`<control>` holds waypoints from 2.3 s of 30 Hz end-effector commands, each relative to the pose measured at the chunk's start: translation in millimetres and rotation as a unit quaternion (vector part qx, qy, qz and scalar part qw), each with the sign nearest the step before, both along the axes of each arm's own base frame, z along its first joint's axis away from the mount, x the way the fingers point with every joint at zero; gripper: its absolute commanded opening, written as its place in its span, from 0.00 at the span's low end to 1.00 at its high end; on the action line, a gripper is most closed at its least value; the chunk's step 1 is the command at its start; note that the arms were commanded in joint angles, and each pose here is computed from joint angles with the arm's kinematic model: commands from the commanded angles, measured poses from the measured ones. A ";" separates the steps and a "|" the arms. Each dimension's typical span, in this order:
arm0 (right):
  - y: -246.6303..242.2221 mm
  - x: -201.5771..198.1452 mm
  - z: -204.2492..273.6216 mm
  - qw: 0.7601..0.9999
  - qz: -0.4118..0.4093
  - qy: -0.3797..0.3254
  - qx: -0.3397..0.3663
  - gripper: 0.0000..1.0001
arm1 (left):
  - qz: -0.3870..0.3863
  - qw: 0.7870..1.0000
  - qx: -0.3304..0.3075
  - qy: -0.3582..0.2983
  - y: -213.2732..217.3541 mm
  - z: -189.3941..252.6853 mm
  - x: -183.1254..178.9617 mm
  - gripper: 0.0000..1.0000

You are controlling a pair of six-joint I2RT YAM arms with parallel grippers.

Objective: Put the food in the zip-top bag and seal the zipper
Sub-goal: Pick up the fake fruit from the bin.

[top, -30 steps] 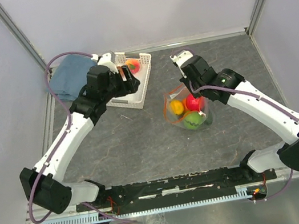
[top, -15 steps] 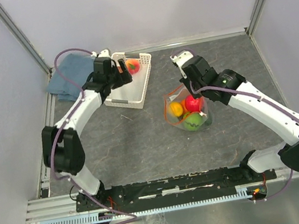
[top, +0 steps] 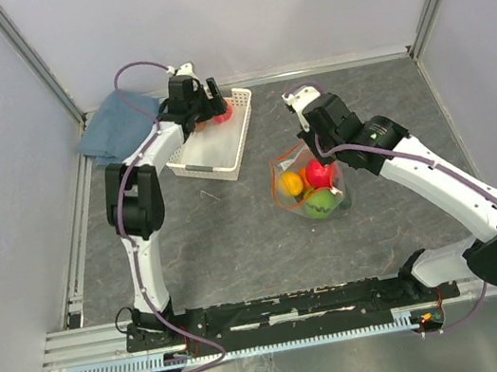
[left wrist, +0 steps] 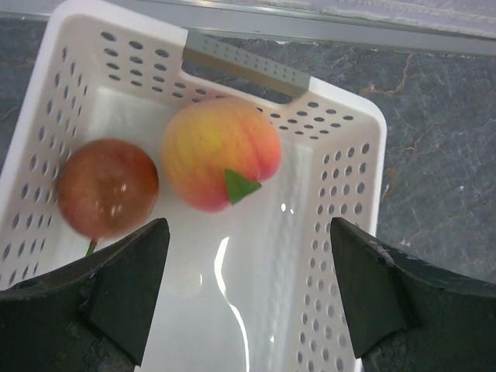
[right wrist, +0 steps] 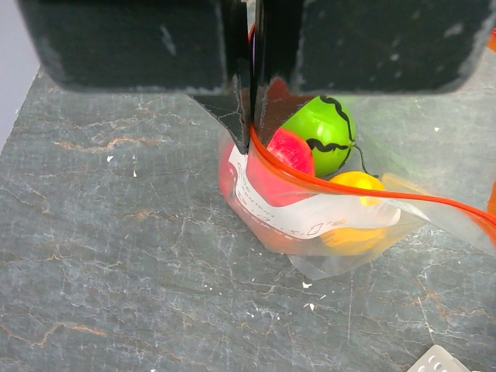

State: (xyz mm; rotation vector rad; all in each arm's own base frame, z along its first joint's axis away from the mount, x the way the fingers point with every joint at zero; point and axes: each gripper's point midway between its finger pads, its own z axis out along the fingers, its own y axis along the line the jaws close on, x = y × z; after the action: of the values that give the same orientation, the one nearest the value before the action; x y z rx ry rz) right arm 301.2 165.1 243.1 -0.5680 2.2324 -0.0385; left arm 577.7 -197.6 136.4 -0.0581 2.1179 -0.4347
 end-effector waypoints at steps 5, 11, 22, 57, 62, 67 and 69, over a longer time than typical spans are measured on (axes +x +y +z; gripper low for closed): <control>11.3 7.2 16.5 0.999 0.006 -0.025 0.039 0.02 | -0.017 0.997 0.049 -0.059 -0.8 0.2 49.9 0.91; 12.3 7.5 14.8 0.999 0.008 -0.021 0.036 0.02 | -0.023 0.997 0.064 -0.043 -3.6 -34.1 63.8 0.91; 13.7 10.4 6.4 1.000 0.009 -0.011 0.026 0.02 | -0.042 0.997 0.053 -0.043 -14.3 -60.7 71.5 0.88; 15.5 -8.4 27.1 0.996 0.013 -0.020 0.085 0.02 | -0.055 0.997 0.004 -0.044 20.4 30.9 -99.5 0.53; 11.3 -2.8 25.7 0.997 0.001 -0.024 0.069 0.02 | -0.062 0.995 -0.032 -0.074 15.8 60.4 -125.3 0.53; 3.5 4.0 24.2 0.998 -0.017 -0.033 0.045 0.02 | -0.083 0.988 -0.061 -0.115 3.1 94.5 -155.6 0.52; 0.8 6.3 23.1 0.998 -0.024 -0.036 0.037 0.02 | -0.094 0.985 -0.067 -0.130 -2.6 105.0 -167.1 0.52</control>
State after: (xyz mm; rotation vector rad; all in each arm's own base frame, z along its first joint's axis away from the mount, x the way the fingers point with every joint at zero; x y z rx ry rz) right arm 293.7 171.9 250.1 -0.5277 2.2260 0.0555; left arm 425.1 -181.8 190.0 0.1031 2.0000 -0.5519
